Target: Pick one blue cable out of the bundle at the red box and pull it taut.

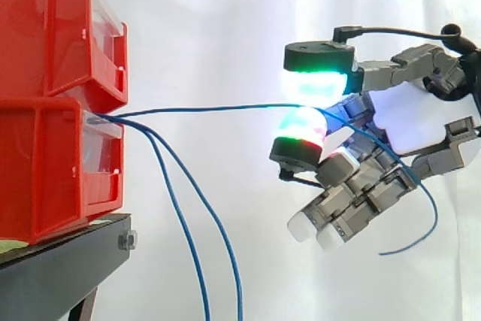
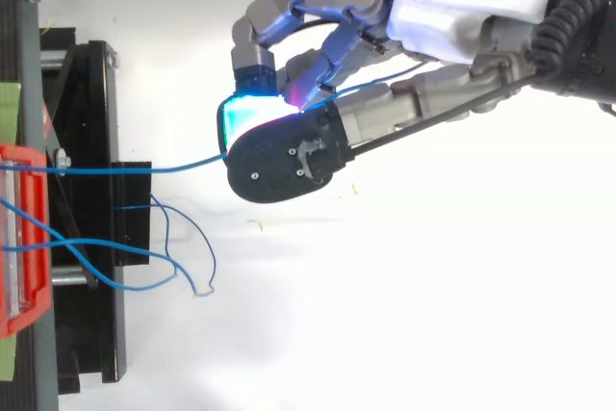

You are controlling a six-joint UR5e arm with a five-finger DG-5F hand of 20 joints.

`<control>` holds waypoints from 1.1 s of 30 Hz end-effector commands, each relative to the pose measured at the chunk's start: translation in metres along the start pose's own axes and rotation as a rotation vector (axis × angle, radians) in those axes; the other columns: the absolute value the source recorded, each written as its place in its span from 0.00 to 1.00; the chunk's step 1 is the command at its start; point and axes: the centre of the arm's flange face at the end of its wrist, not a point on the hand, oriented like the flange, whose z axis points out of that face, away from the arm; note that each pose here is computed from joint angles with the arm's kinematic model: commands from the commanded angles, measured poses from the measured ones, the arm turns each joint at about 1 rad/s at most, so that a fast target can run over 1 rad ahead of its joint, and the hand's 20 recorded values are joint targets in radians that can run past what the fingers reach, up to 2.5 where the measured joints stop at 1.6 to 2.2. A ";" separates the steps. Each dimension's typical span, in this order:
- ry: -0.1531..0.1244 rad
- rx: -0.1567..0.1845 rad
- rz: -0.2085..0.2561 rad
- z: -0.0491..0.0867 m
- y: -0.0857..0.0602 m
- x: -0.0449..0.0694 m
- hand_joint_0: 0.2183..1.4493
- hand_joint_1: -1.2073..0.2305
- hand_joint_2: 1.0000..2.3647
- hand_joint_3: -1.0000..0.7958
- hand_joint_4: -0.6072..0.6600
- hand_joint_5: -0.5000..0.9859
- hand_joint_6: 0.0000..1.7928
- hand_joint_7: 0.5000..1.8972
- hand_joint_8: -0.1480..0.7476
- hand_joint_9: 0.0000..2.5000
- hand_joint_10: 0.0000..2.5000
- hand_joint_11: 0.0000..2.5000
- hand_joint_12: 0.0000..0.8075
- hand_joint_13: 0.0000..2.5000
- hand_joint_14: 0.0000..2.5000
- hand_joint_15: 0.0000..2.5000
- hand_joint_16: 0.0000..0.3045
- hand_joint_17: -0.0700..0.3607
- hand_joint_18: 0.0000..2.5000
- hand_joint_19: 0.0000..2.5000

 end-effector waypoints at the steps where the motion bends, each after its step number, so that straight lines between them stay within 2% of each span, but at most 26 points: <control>1: 0.000 0.001 0.000 0.000 0.000 0.000 0.45 0.17 0.01 0.33 0.53 0.22 0.51 0.46 0.55 0.39 0.01 0.47 0.47 0.22 0.01 0.14 0.19 0.46 0.17 0.09; 6: -0.001 0.000 0.001 0.000 0.001 -0.001 0.46 0.16 0.00 0.28 0.56 0.22 0.52 0.43 0.55 0.38 0.01 0.47 0.47 0.22 0.01 0.14 0.19 0.46 0.18 0.09; 16: 0.000 -0.001 0.008 0.000 0.000 0.000 0.41 0.19 0.00 0.28 0.58 0.22 0.51 0.44 0.56 0.39 0.01 0.47 0.46 0.23 0.01 0.14 0.18 0.46 0.18 0.10; 19: 0.000 -0.001 0.008 0.000 0.001 0.000 0.34 0.22 0.00 0.28 0.59 0.22 0.51 0.41 0.56 0.39 0.01 0.47 0.47 0.23 0.01 0.15 0.18 0.46 0.18 0.11; 21: 0.000 0.000 0.008 0.000 0.000 0.000 0.27 0.29 0.00 0.28 0.60 0.22 0.51 0.40 0.58 0.39 0.01 0.46 0.48 0.23 0.01 0.15 0.19 0.47 0.18 0.12; 24: 0.000 0.000 0.008 0.000 0.000 0.000 0.21 0.36 0.00 0.28 0.61 0.23 0.50 0.38 0.60 0.40 0.01 0.46 0.51 0.23 0.01 0.15 0.21 0.49 0.18 0.12; 29: 0.000 -0.001 0.008 0.000 0.001 0.000 0.21 0.44 0.00 0.28 0.60 0.23 0.50 0.39 0.60 0.41 0.01 0.46 0.51 0.23 0.01 0.15 0.21 0.50 0.18 0.13; 33: 0.001 -0.003 0.009 0.000 0.001 0.000 0.28 0.45 0.00 0.30 0.59 0.23 0.49 0.44 0.57 0.40 0.01 0.46 0.48 0.22 0.01 0.16 0.19 0.47 0.16 0.14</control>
